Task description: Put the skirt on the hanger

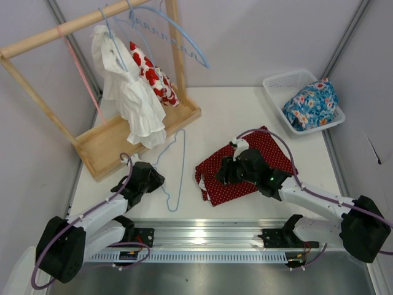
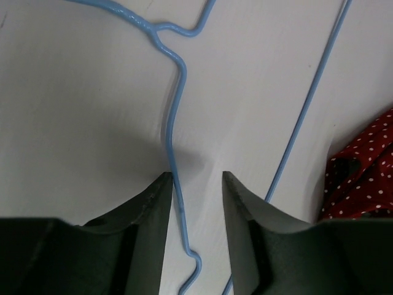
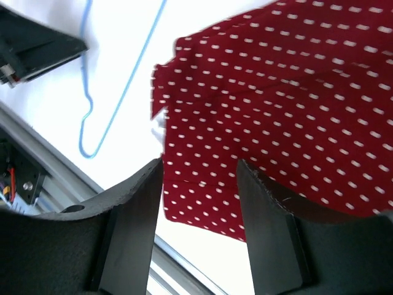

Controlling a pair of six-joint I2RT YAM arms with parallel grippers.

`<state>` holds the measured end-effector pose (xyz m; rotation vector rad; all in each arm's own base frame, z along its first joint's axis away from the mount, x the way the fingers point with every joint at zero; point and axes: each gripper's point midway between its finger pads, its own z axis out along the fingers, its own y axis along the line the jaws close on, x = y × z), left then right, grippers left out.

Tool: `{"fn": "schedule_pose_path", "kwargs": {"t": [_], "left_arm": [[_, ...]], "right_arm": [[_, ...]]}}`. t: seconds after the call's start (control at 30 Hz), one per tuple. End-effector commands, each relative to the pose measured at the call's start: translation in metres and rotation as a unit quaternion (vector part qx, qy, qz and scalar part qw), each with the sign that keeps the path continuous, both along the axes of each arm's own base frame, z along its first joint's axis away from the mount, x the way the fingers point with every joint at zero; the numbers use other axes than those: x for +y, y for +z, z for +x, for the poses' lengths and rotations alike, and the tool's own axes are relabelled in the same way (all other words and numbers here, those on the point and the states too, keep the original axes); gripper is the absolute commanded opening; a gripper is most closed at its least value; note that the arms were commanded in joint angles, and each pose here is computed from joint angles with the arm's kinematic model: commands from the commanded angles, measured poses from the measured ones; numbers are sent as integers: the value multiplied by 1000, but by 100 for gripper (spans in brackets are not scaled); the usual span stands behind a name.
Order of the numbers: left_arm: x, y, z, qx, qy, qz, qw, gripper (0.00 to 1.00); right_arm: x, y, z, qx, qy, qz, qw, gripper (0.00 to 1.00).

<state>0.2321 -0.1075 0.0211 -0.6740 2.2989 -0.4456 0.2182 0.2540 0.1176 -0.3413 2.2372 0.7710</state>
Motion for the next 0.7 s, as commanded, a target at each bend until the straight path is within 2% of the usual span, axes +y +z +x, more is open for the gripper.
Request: {"fn": "schedule_pose_path", "kwargs": {"t": [0.0, 0.07, 0.1, 0.13, 0.17, 0.2, 0.3, 0.57, 0.67], "left_arm": [[1, -10, 0, -3, 4, -7, 1000, 40], [1, -13, -2, -4, 1, -6, 1000, 31], [-2, -7, 5, -22, -2, -14, 1000, 21], [-3, -6, 6, -27, -4, -15, 1000, 16], [-3, -6, 6, -31, -9, -13, 999, 5], [-4, -2, 8, -41, -12, -13, 999, 1], [-4, 9, 11, -63, -20, -10, 998, 0], [-1, 61, 1, -147, -25, 1, 989, 0], [-5, 68, -10, -145, -32, 9, 989, 0]], "right_arm": [[37, 38, 8, -49, 31, 59, 997, 57], [50, 32, 5, -49, 54, 59, 996, 58], [58, 33, 1, -55, 72, 57, 994, 57], [64, 32, 0, -55, 84, 53, 994, 57], [69, 30, -1, -58, 92, 48, 993, 58], [75, 19, -2, -57, 106, 29, 992, 58], [94, 12, -3, -58, 125, 14, 990, 59], [134, 28, 1, -66, 159, 51, 984, 59], [146, 30, -5, -58, 188, 65, 978, 59]]}}
